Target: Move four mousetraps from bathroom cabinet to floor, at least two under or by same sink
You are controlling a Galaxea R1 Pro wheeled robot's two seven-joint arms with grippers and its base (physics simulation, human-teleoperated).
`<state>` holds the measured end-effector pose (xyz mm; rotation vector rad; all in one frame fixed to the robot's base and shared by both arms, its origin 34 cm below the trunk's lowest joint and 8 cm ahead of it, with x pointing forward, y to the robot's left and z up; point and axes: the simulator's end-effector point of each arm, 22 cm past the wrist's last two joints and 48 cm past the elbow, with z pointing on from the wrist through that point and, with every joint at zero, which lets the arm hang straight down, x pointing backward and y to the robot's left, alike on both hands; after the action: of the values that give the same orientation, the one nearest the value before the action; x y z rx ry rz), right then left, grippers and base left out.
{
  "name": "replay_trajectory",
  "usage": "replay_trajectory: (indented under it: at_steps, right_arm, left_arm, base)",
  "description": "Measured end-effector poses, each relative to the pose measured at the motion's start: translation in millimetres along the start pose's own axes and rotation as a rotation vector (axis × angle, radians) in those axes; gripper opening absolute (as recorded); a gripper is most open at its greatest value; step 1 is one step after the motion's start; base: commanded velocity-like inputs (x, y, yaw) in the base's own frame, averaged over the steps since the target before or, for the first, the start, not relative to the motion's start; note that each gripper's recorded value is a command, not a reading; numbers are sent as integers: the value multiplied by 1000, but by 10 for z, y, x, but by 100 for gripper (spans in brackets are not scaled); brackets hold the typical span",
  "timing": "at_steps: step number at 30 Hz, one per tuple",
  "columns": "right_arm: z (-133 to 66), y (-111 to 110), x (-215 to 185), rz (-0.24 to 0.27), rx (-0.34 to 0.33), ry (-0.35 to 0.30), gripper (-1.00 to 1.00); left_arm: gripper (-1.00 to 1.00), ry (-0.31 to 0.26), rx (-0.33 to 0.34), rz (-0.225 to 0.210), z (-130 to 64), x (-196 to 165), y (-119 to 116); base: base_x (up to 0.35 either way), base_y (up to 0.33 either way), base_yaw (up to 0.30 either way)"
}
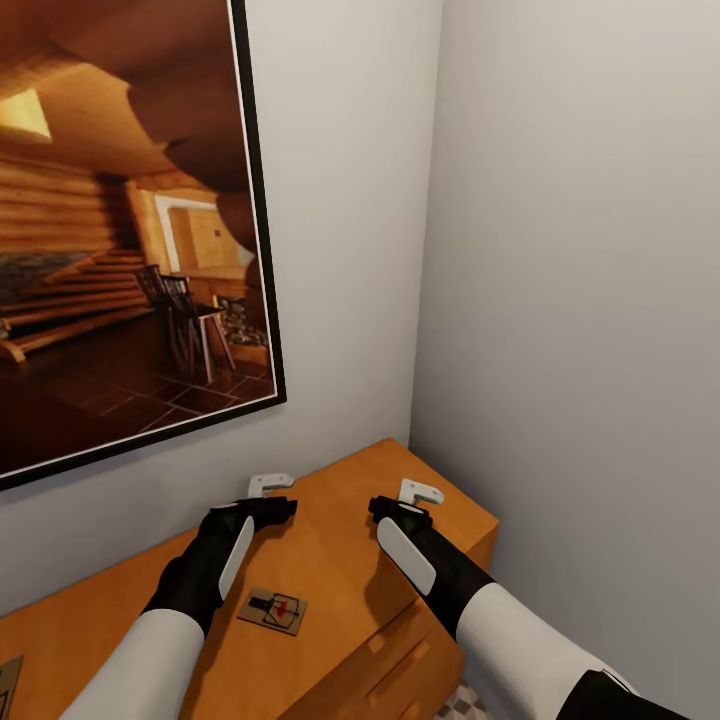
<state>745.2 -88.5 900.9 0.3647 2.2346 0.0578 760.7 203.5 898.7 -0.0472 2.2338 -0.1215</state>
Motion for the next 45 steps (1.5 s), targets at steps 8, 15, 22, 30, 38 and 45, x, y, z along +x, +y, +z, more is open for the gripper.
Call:
replay_trajectory:
  at_steps: [8, 15, 22, 30, 38, 45]
  right_arm:
    - [8, -24, 3, -7, 7, -1, -100]
    - [-14, 13, -27, 9, -1, -4, -100]
    - [-18, -24, -31, 10, 17, -5, -100]
    - [-18, -26, -32, 9, 18, -5, -100]
    - [-19, -24, -29, 5, 18, -6, -100]
    - [-19, -24, -29, 6, 18, -6, -100]
  left_arm:
    - [100, 0, 0, 0, -1, 0, 0]
    - [100, 1, 0, 1, 0, 0, 0]
    - [100, 1, 0, 2, 0, 1, 0]
    - [100, 1, 0, 3, 1, 2, -1]
    - [100, 0, 3, 2, 0, 0, 0]
    - [100, 1, 3, 2, 0, 0, 0]
  base:
    - [0, 0, 0]
    - [0, 0, 0]
    - [0, 0, 0]
    - [0, 0, 0]
    - [0, 0, 0]
    - [0, 0, 0]
